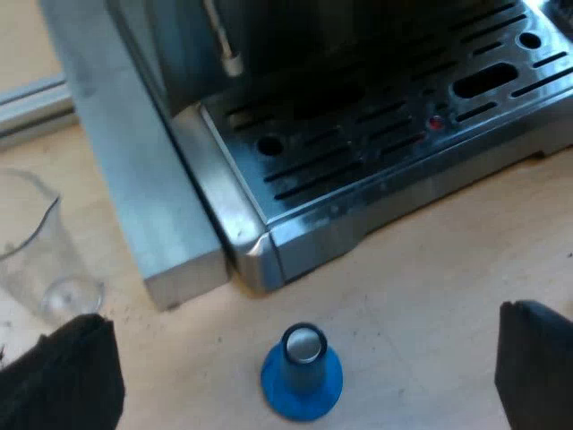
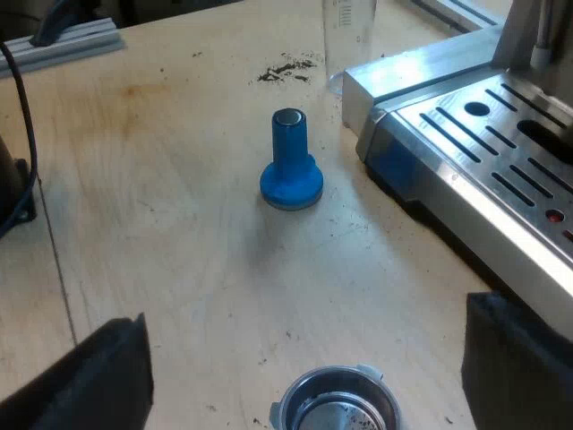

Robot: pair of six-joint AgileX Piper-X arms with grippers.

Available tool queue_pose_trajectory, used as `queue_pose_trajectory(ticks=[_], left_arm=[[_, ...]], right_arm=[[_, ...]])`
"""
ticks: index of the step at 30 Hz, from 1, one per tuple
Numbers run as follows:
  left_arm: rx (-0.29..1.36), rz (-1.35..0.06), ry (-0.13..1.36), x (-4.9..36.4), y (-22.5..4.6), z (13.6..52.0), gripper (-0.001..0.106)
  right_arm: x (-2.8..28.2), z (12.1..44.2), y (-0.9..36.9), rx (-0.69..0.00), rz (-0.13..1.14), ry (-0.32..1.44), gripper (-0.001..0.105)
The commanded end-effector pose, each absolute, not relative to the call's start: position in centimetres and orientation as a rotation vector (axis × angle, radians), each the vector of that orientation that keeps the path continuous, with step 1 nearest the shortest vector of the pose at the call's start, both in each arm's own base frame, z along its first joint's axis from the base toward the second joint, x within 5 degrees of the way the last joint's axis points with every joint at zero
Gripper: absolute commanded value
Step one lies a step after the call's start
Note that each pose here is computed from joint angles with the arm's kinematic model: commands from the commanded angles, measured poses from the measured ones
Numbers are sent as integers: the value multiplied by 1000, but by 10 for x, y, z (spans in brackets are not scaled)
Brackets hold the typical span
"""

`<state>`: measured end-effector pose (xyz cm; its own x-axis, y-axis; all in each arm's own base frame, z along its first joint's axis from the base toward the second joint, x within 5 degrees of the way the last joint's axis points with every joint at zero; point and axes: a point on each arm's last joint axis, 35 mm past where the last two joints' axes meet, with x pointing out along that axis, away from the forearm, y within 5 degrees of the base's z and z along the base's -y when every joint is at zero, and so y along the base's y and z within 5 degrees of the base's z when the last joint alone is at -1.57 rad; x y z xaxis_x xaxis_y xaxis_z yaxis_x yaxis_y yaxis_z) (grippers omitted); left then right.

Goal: Grind coffee beans and then tamp

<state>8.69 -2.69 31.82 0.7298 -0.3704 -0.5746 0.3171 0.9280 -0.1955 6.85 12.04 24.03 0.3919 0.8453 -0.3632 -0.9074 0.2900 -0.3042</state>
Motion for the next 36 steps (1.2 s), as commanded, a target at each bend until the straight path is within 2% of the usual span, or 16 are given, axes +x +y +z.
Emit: queue_pose_trajectory(ticks=[1,3,5,14,19,27,36], left_arm=[[-73,-414,646,95,-32,320,85],[-62,-441,677,104,-38,317,85],[-49,-450,711,113,-43,313,85],[25,-367,932,153,-58,279,85],[46,-343,1032,175,-65,257,85],[76,-314,1221,202,-75,213,85],[90,-301,1316,217,-80,182,83]], right_arm=[[69,238,124,-477,1146,113,72],[70,232,127,-426,1127,133,72],[71,229,129,-406,1120,151,72],[80,224,144,-398,1107,146,72],[82,219,147,-357,1101,204,72],[82,218,147,-356,1101,211,72],[82,218,147,-356,1101,211,72]])
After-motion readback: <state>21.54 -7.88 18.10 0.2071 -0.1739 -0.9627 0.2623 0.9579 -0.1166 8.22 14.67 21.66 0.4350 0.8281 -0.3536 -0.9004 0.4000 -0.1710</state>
